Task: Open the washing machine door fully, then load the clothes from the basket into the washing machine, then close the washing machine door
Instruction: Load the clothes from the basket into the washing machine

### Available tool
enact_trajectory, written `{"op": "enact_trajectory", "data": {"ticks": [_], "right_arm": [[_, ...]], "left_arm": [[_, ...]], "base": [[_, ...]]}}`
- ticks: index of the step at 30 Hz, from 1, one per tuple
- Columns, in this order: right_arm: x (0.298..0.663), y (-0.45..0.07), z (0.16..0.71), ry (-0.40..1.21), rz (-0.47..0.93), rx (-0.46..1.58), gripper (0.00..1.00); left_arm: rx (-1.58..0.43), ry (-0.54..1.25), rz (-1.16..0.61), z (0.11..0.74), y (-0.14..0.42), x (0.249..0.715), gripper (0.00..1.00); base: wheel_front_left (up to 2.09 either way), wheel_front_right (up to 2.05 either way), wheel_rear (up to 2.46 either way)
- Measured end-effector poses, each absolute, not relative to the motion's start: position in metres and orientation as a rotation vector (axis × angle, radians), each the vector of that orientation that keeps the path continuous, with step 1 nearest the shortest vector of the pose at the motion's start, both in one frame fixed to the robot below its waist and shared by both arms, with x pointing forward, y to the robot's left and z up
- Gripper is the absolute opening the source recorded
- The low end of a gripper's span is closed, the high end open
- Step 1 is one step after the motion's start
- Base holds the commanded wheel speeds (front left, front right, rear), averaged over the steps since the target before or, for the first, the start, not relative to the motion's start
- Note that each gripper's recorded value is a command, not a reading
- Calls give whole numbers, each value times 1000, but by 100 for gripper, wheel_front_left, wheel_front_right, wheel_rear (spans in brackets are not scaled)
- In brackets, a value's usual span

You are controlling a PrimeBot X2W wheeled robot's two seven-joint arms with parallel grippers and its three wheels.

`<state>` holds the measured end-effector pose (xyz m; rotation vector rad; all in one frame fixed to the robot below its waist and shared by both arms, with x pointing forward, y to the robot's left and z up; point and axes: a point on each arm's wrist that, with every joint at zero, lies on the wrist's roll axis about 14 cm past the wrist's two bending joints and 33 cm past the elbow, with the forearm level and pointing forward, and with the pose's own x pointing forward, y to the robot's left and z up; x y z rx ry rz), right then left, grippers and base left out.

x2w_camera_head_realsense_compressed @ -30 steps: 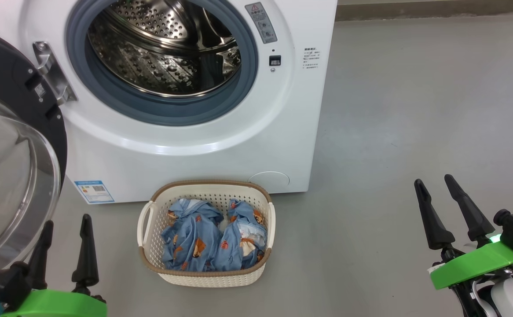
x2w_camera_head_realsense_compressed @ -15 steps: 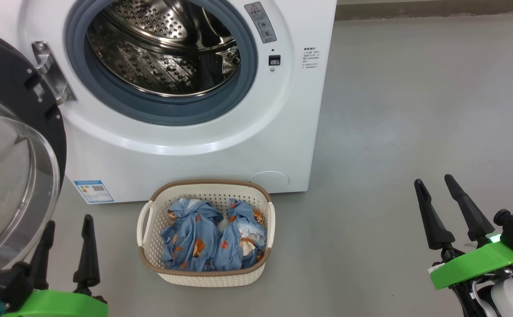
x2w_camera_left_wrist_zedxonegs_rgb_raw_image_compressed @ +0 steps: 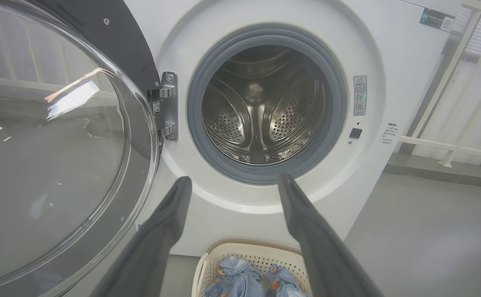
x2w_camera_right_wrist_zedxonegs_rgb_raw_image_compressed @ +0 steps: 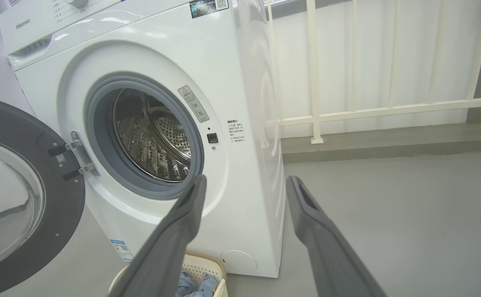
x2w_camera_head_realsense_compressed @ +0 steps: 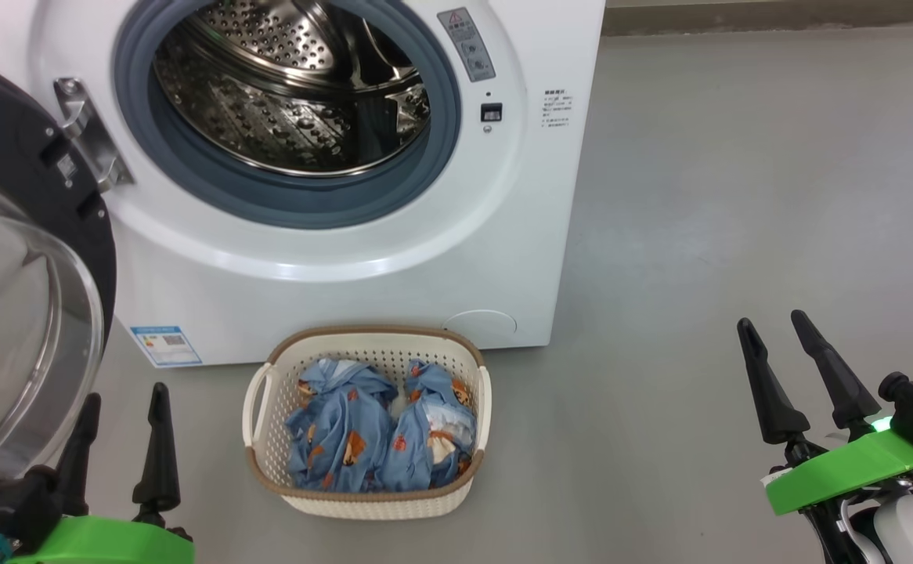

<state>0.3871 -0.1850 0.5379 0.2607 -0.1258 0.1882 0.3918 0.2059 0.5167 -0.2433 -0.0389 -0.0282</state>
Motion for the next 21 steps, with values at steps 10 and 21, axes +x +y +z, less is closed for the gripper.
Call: {"op": "enact_trajectory", "data": {"ticks": [10,21], "right_arm": [[388,-185,537,-124,189,261,100],[387,-183,538,-125,193,261,100]], "left_arm": [[-242,-36,-30,516,205,392,100],[-249,-40,-29,517,206,391,100]], "base": [[158,-158,0],[90,-90,0]]}}
